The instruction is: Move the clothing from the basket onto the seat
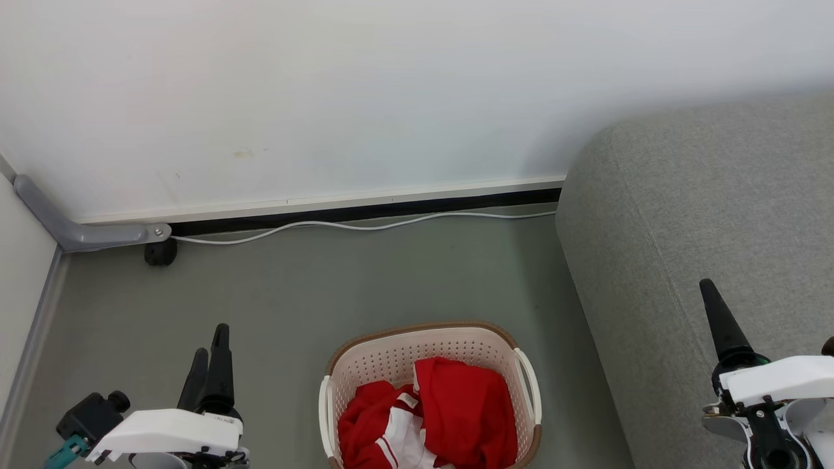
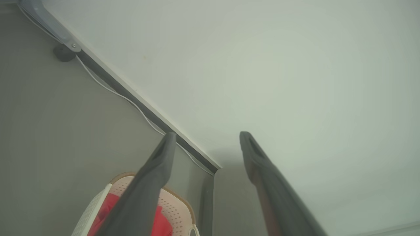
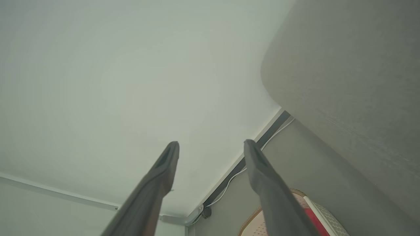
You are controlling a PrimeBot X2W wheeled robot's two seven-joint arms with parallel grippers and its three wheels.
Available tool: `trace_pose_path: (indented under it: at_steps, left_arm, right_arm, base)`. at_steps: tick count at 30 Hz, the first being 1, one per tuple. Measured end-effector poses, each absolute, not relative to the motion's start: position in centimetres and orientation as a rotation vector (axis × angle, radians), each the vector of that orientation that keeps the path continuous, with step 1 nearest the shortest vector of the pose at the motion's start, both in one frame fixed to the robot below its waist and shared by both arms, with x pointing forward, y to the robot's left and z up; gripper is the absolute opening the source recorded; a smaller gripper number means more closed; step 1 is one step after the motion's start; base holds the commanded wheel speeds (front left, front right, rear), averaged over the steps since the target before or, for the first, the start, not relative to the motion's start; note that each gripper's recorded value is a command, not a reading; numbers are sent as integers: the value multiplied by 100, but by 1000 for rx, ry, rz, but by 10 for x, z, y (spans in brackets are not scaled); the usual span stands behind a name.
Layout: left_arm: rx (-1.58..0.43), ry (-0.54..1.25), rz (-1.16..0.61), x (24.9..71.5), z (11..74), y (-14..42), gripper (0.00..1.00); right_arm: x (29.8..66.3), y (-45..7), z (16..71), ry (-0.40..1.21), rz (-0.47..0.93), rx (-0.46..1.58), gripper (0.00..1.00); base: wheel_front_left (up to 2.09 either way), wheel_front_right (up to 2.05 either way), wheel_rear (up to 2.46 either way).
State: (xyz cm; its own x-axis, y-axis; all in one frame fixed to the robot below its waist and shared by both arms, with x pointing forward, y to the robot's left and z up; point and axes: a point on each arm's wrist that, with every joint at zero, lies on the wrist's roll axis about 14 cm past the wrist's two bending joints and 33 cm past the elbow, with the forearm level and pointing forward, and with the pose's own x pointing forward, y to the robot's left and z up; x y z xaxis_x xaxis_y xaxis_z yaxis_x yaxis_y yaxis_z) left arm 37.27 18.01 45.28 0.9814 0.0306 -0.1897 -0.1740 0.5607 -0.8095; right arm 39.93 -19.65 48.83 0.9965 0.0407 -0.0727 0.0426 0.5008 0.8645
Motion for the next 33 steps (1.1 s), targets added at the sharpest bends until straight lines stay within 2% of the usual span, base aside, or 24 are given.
trace_pose_path:
  at_steps: [33]
  left_arm:
    - [-438,105,42,385,471,170,100]
  right_arm:
    - [414,-172,503,90,179,561,100]
  base:
    - [0,0,0]
